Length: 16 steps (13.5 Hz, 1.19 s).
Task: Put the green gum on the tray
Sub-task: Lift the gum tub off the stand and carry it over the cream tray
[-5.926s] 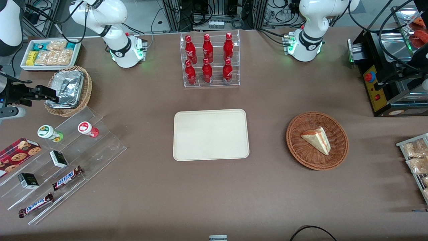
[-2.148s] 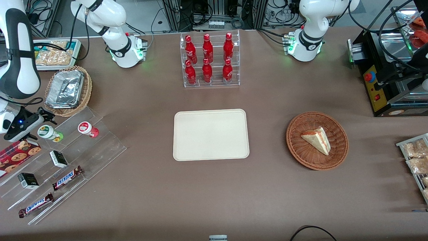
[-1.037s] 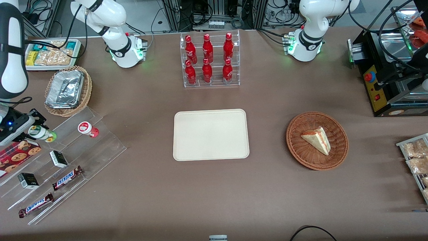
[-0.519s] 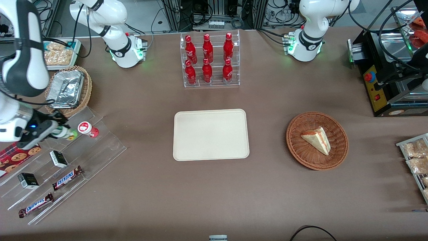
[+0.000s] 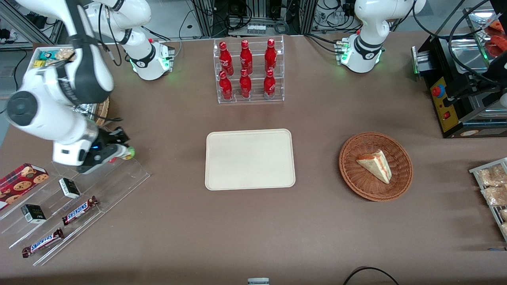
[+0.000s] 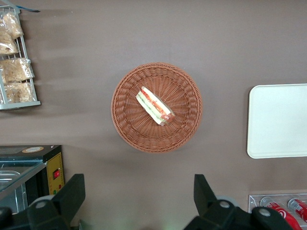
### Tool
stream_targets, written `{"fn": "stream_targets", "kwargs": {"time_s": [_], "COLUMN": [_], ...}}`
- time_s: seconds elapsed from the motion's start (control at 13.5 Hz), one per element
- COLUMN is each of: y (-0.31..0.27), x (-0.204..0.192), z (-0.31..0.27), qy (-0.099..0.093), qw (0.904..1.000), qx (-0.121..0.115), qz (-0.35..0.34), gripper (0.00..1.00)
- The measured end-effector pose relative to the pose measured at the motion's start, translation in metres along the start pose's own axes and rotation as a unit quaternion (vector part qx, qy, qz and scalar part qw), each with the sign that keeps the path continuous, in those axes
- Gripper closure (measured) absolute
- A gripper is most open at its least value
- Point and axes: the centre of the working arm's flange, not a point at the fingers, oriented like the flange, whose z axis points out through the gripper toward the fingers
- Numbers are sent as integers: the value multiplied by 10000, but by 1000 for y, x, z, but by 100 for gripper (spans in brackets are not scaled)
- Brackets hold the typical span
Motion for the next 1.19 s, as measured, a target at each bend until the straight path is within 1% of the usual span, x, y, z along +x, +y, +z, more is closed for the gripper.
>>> {"fn": "stream_targets", "kwargs": {"time_s": [0.37,0.52,0.59,0.74,1.04,1.19], "y": [-104,-144,-164,-200,-262,-287], "x": [35,48,54,65,95,109], "z": [20,33,41,57,83,99], "qy": [-168,-160,-123,-78,-54,40], "qw": [9967,9933,9911,9856,9718,9633], "qx": [-87,-147,-176,-225,-324,-336], "qz": [784,1135,1313,1675,2337,2662], "gripper": [41,41,41,41,41,41]}}
